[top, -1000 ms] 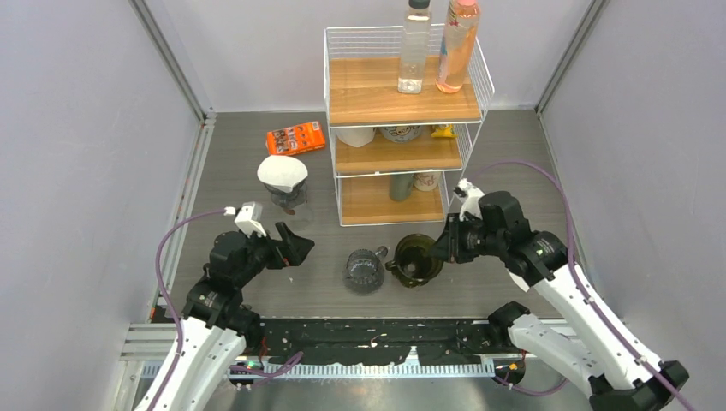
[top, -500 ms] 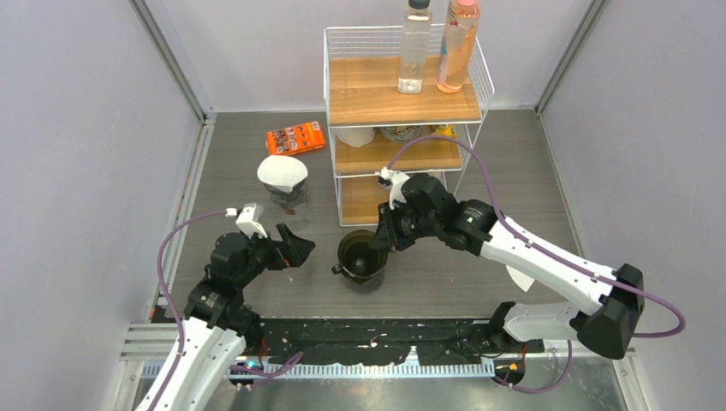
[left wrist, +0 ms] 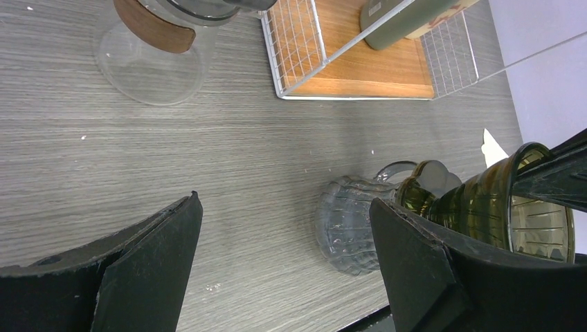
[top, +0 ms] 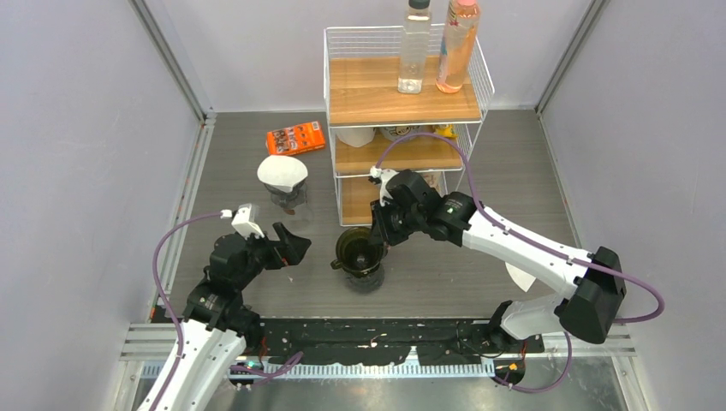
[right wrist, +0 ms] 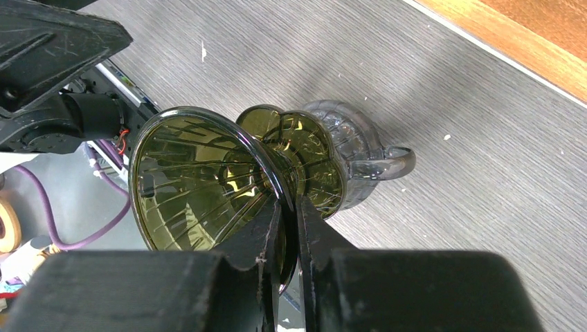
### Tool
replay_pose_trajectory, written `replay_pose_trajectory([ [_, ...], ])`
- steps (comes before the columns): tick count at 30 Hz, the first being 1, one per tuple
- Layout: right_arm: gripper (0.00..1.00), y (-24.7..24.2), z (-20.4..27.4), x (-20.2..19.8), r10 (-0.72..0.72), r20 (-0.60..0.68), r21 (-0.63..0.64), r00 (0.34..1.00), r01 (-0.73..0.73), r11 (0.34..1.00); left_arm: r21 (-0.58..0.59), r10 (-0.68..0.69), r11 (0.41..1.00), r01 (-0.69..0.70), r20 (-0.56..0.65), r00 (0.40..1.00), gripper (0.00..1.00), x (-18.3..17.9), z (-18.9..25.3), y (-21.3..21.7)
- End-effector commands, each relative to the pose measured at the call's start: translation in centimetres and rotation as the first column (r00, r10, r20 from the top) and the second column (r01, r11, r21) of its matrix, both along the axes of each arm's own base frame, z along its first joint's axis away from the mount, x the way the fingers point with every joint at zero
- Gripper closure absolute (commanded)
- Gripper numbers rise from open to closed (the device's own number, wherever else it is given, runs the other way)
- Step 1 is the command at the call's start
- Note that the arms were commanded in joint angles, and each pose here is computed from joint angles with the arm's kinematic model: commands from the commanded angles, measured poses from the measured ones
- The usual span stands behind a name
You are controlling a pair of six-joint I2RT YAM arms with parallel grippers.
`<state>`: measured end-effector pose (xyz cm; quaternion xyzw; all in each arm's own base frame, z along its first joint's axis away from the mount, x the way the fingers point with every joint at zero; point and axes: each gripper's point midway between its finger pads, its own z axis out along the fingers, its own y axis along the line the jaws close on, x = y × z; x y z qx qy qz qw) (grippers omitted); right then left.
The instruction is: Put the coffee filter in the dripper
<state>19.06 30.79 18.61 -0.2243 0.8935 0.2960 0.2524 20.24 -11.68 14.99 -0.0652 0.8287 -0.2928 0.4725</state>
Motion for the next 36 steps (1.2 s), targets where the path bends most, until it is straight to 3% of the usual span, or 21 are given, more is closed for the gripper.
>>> replay_pose_trajectory([
  [1, 0.92, 0.9, 1.7, 0.8, -0.004, 0.041, 0.037, 0.999, 0.003, 0.999, 0.001, 0.009, 1.000, -0.009, 0.030, 1.000, 0.00, 0.3, 0.6, 0.1],
  [17, 0.81, 0.8, 0.2, 0.4, -0.013, -0.012, 0.003, 1.000, 0.013, 1.000, -0.001, 0.005, 1.000, -0.004, 0.030, 1.000, 0.00, 0.2, 0.5, 0.1],
  [36, 0.52, 0.4, 0.9, 0.7, -0.046, 0.007, 0.012, 0.999, 0.046, 0.999, 0.003, 0.003, 1.000, -0.003, 0.022, 1.000, 0.00, 0.2, 0.3, 0.0],
])
